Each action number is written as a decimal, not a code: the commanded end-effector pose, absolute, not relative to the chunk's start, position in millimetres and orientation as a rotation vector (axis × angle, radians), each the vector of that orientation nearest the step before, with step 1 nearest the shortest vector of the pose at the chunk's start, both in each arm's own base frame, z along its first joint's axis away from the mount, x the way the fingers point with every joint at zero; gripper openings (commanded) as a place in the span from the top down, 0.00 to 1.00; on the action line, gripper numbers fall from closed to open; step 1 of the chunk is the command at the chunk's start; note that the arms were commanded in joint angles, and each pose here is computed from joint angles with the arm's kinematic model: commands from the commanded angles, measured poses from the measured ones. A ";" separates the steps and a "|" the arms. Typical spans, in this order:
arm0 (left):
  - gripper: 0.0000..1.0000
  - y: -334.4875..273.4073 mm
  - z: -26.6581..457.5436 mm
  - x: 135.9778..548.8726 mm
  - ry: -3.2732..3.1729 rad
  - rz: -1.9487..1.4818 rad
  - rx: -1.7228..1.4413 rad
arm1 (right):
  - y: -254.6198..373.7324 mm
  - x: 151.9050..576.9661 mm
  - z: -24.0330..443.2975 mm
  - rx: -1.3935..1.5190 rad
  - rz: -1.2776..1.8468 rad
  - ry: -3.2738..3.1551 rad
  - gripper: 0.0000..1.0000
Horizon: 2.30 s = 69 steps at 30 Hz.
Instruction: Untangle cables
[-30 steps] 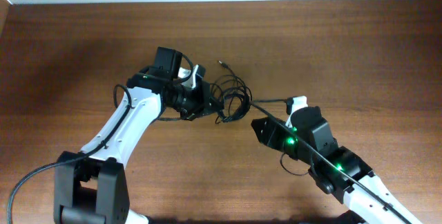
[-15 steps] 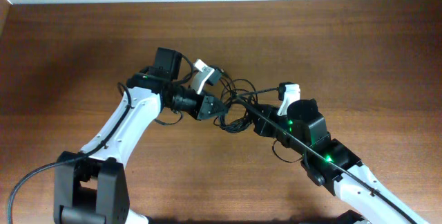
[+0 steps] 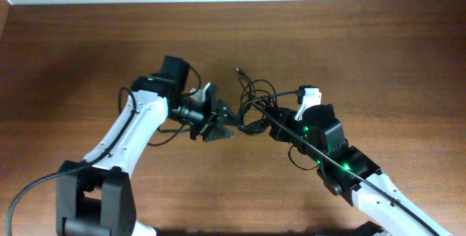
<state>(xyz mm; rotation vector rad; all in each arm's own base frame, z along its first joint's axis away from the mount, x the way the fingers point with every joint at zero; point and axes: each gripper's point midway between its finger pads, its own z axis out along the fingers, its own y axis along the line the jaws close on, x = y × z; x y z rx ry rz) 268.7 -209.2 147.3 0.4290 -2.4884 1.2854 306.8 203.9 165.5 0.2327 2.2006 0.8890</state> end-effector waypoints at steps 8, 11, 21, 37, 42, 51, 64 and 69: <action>0.48 -211.8 114.9 275.6 -2.478 0.876 0.995 | 211.3 303.4 170.3 0.194 0.930 2.199 0.96; 0.57 -224.3 118.0 268.2 -2.469 0.894 0.937 | 211.4 303.4 170.3 0.193 0.931 2.200 0.96; 1.00 -222.3 114.5 277.1 -2.491 0.878 1.005 | 224.1 289.1 167.4 0.280 1.093 2.269 0.96; 1.00 -140.5 120.4 359.2 -2.572 1.084 1.300 | 218.7 205.3 105.2 0.103 1.083 2.733 0.96; 1.00 -134.5 113.5 352.0 -2.642 1.015 1.242 | 236.9 206.9 125.2 -0.094 1.219 2.626 0.96; 0.68 -157.7 121.9 311.8 -2.779 1.143 0.545 | 256.3 253.6 175.0 -0.176 1.264 2.280 0.96; 0.72 -174.3 129.5 314.9 -2.617 1.171 0.781 | 271.6 235.6 194.2 -0.424 1.380 2.171 0.96; 0.73 -184.5 129.5 308.9 -2.612 1.159 0.749 | 273.7 237.5 201.8 -0.440 1.391 2.130 0.96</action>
